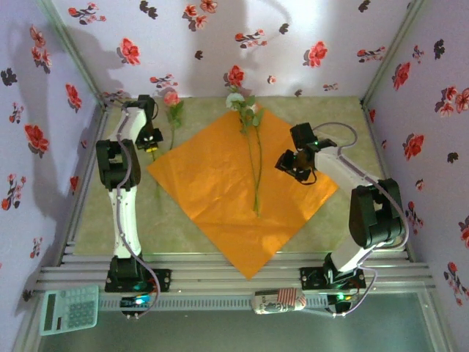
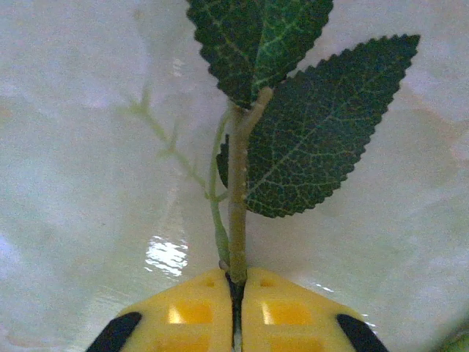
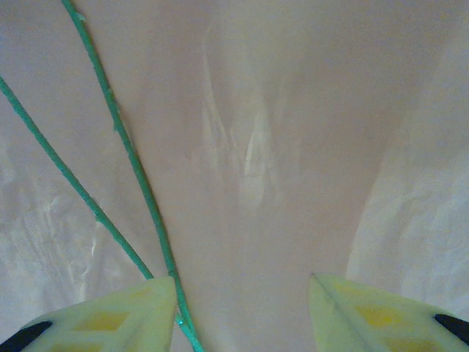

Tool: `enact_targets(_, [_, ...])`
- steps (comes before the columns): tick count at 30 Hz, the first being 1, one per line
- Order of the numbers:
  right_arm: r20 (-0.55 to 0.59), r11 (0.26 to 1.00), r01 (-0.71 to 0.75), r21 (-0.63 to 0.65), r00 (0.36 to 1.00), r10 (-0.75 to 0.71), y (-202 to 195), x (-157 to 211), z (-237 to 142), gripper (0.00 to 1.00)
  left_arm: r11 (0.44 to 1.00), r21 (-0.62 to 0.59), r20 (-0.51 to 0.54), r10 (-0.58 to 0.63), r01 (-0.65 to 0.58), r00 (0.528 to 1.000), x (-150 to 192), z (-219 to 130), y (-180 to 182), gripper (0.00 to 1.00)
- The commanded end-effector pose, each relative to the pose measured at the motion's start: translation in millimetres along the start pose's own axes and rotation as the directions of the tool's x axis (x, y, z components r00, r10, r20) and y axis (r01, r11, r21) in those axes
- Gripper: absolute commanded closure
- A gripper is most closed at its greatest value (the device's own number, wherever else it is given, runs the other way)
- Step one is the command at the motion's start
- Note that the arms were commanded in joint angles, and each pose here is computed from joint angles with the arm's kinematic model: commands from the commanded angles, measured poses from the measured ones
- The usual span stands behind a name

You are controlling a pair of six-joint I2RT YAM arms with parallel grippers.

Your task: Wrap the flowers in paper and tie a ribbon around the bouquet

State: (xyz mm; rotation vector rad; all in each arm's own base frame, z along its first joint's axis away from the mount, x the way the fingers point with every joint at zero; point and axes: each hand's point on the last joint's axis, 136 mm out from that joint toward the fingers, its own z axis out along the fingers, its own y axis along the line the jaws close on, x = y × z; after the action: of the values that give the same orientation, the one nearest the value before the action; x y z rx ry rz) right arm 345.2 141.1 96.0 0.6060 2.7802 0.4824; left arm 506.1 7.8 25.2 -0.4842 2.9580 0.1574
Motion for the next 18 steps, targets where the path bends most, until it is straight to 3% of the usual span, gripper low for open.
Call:
enact_targets(1, [0.008, 1.0, 0.008, 0.021, 1.0, -0.008, 2, -2, -4, 0.49, 0.997, -0.076, 0.078, 0.035, -0.029, 0.996, -12, -31, 12, 1.0])
enact_targets(6, [0.021, 1.0, 0.016, 0.019, 1.0, -0.017, 4, -3, -9, 0.49, 0.984, -0.177, 0.277, 0.071, -0.021, 0.958, -32, -103, 26, 1.0])
enact_targets(12, [0.038, 1.0, 0.022, 0.022, 0.999, -0.023, 5, -6, -11, 0.49, 0.959, -0.279, 0.459, 0.172, -0.043, 0.872, -35, -201, 25, 1.0])
enact_targets(15, [0.037, 1.0, 0.025, 0.011, 0.999, -0.025, 9, -8, -10, 0.49, 0.972, -0.209, 0.51, 0.198, -0.103, 0.837, -23, -234, 3, 1.0])
enact_targets(18, [0.028, 1.0, 0.021, -0.011, 0.999, -0.02, 14, -10, -7, 0.49, 0.974, 0.103, 0.497, 0.127, -0.203, 0.858, 3, -249, -47, 1.0])
